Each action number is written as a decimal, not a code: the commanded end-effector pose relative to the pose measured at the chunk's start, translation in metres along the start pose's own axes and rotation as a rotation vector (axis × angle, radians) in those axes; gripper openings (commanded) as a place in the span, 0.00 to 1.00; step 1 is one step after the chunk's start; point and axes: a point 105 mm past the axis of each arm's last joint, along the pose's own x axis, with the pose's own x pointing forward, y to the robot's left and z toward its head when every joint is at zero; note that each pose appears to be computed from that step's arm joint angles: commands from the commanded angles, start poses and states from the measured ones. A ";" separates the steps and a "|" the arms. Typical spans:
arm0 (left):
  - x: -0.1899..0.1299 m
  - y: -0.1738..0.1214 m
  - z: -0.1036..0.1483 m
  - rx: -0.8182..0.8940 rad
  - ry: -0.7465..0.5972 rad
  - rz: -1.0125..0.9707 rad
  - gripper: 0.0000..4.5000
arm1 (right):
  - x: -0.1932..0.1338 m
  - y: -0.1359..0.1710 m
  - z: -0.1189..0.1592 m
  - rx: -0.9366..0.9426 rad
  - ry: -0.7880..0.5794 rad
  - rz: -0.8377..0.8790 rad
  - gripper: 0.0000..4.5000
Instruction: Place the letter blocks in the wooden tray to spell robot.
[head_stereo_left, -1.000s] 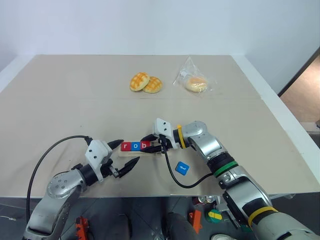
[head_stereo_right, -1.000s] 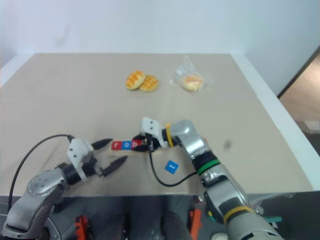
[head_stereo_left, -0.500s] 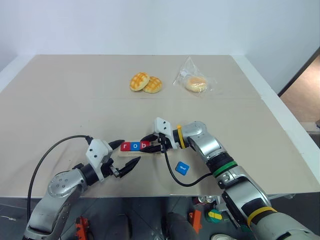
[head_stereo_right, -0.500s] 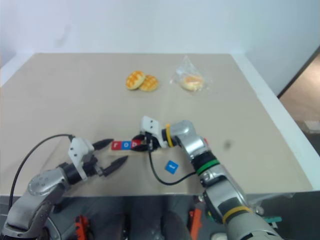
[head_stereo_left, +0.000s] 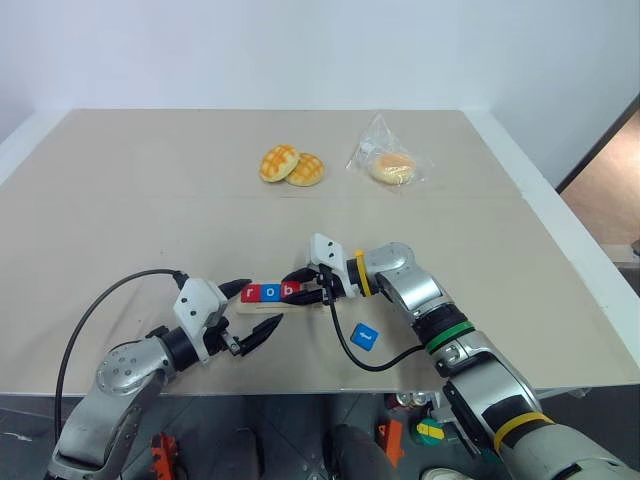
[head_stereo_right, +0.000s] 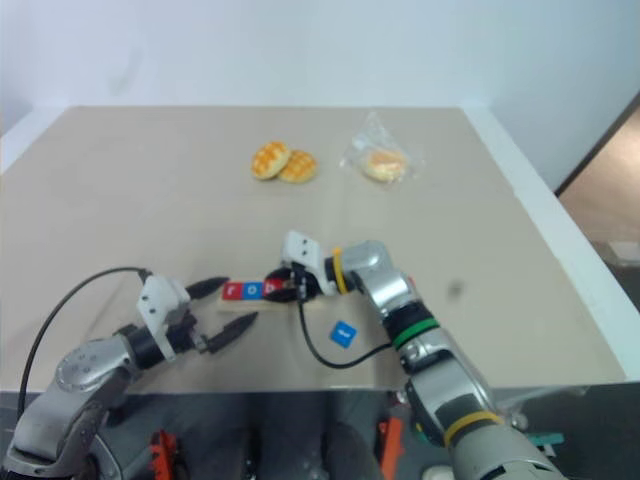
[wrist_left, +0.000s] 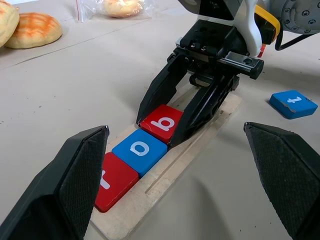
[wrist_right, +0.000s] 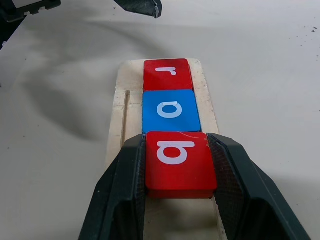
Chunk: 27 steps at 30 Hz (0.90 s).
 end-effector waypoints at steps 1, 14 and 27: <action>0.001 -0.003 0.015 0.021 -0.045 -0.013 1.00 | -0.003 -0.006 0.011 -0.039 -0.026 -0.013 0.46; 0.002 -0.006 0.013 0.020 -0.034 -0.029 1.00 | -0.003 -0.004 0.023 -0.038 -0.069 0.013 0.46; 0.002 -0.007 0.011 0.027 -0.027 -0.035 1.00 | -0.010 -0.005 0.035 -0.060 -0.121 0.021 0.46</action>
